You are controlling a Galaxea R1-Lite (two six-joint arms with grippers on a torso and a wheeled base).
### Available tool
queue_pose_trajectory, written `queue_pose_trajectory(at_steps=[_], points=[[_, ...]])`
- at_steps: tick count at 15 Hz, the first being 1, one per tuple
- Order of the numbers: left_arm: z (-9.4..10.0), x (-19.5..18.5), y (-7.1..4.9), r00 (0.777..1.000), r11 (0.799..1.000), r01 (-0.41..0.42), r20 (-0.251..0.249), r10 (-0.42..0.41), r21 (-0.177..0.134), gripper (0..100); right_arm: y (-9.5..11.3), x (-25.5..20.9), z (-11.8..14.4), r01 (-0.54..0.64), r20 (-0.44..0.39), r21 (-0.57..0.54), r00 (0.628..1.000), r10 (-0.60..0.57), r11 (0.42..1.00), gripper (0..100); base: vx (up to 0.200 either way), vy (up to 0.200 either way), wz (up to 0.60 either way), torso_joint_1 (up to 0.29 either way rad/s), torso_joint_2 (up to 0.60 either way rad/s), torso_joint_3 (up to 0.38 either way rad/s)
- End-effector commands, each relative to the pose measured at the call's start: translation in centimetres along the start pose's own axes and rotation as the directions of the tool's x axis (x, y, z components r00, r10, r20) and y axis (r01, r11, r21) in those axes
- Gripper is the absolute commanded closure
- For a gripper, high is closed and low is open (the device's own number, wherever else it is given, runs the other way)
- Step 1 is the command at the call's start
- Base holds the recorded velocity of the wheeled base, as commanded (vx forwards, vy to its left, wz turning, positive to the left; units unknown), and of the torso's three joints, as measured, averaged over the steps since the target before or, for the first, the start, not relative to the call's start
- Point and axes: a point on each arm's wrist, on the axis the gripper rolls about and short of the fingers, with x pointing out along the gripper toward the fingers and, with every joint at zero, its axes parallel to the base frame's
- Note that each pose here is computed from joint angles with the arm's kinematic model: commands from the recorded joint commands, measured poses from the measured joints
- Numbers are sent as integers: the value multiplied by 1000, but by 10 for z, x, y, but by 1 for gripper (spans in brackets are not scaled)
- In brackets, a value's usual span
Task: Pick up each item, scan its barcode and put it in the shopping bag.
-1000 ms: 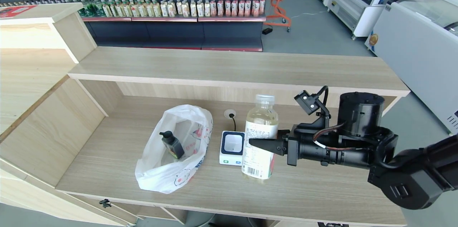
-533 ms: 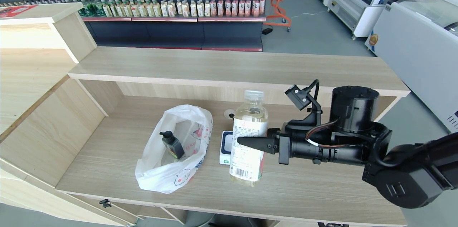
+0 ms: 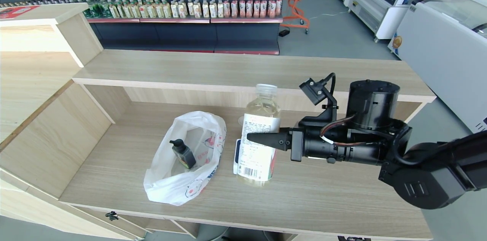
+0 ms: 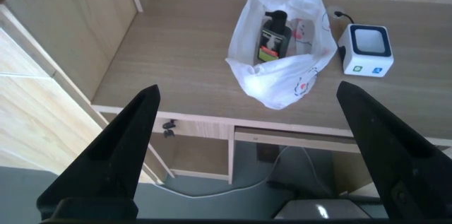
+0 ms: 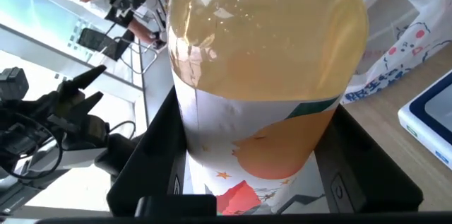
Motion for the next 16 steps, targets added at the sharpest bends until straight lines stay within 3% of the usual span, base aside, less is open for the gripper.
queue_pose_trajectory(at_steps=[1,12,15,16], points=[[0,0,0,1000,1000,0,0,0,0,0,0,1,1,-4,3,-4,1000,4,1000,100,0,0,0,0,0,0],[0,0,0,1000,1000,0,0,0,0,0,3,2,-1,-11,-4,-6,1000,11,1000,100,0,0,0,0,0,0],[0,0,0,1000,1000,0,0,0,0,0,1,0,-2,1,-2,-59,1000,-2,998,100,0,0,0,0,0,0],[0,0,0,1000,1000,0,0,0,0,0,-4,-3,-5,19,-9,-155,1000,-20,988,100,0,0,0,0,0,0]])
